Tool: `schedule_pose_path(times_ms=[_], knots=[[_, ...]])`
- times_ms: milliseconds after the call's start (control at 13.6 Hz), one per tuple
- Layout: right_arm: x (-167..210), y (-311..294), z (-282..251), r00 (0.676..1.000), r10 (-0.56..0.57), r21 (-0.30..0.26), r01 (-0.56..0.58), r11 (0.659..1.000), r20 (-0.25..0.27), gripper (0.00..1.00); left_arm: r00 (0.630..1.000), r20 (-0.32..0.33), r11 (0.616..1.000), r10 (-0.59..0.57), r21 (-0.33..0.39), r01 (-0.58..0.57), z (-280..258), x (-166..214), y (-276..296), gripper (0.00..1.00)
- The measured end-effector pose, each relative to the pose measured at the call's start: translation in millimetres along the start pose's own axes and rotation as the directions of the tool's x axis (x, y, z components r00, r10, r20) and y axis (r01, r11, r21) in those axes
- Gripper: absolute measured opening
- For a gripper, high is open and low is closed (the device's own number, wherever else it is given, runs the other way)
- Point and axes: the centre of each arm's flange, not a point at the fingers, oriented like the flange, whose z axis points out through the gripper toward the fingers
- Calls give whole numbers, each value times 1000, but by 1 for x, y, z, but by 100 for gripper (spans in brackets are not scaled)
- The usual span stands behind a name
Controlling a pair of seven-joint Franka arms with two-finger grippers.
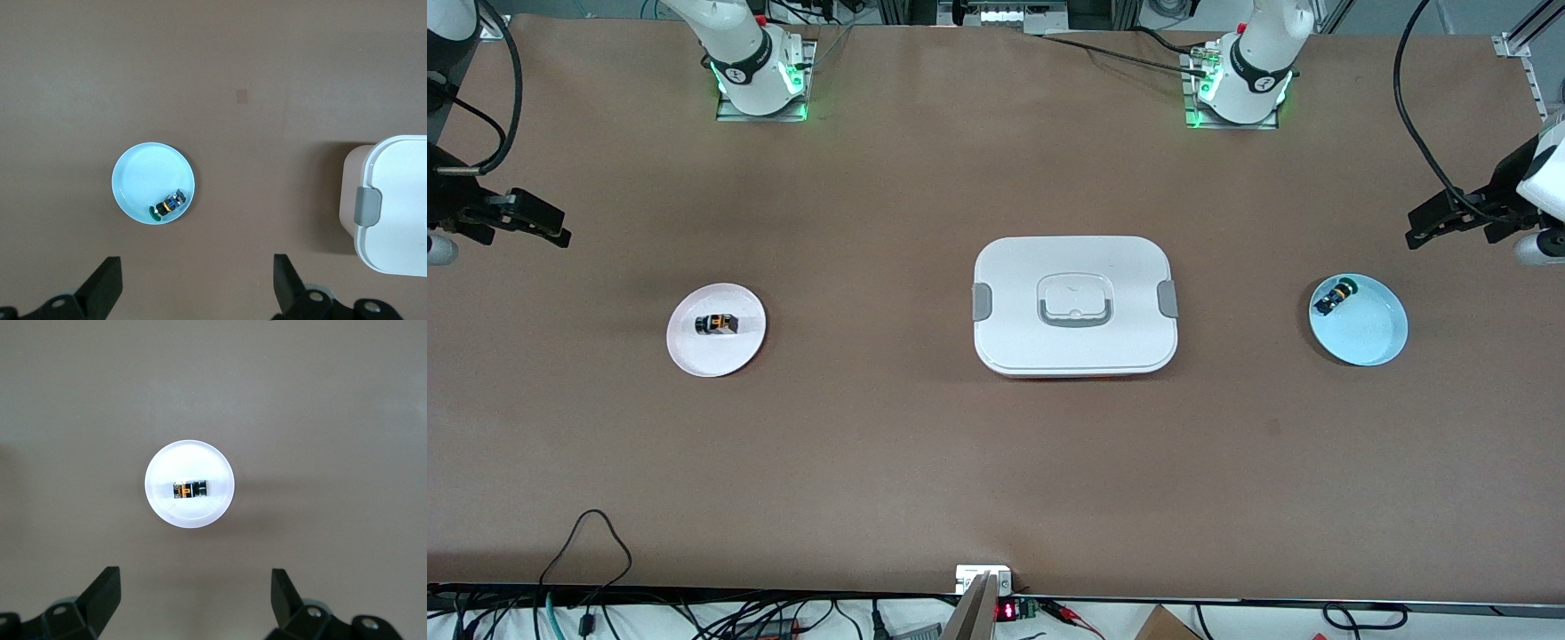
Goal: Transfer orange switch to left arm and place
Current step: 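Move the right gripper over the orange switch on the white plate, then lower the right gripper and grasp the orange switch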
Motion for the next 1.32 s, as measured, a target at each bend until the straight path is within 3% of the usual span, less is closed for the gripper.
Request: schedule_pose_path(times_ms=[441,662,882,1324], knots=[[1,-1,4,1000,-2,0,2,1000,9,100,1000,0,1000,-1,0,1,0,0,0,100],[8,-9,24,998,-17,-2,17,1000,53,100,1000,0,1000,-4,0,4,0,0,-2,100],[28,-34,72,993,-54,-9,56,998,105,100,1000,0,1000,-9,0,9,0,0,-5,100],[63,-72,212,981,-109,-27,115,993,160,100,1000,0,1000,-10,0,10,0,0,-6,100]])
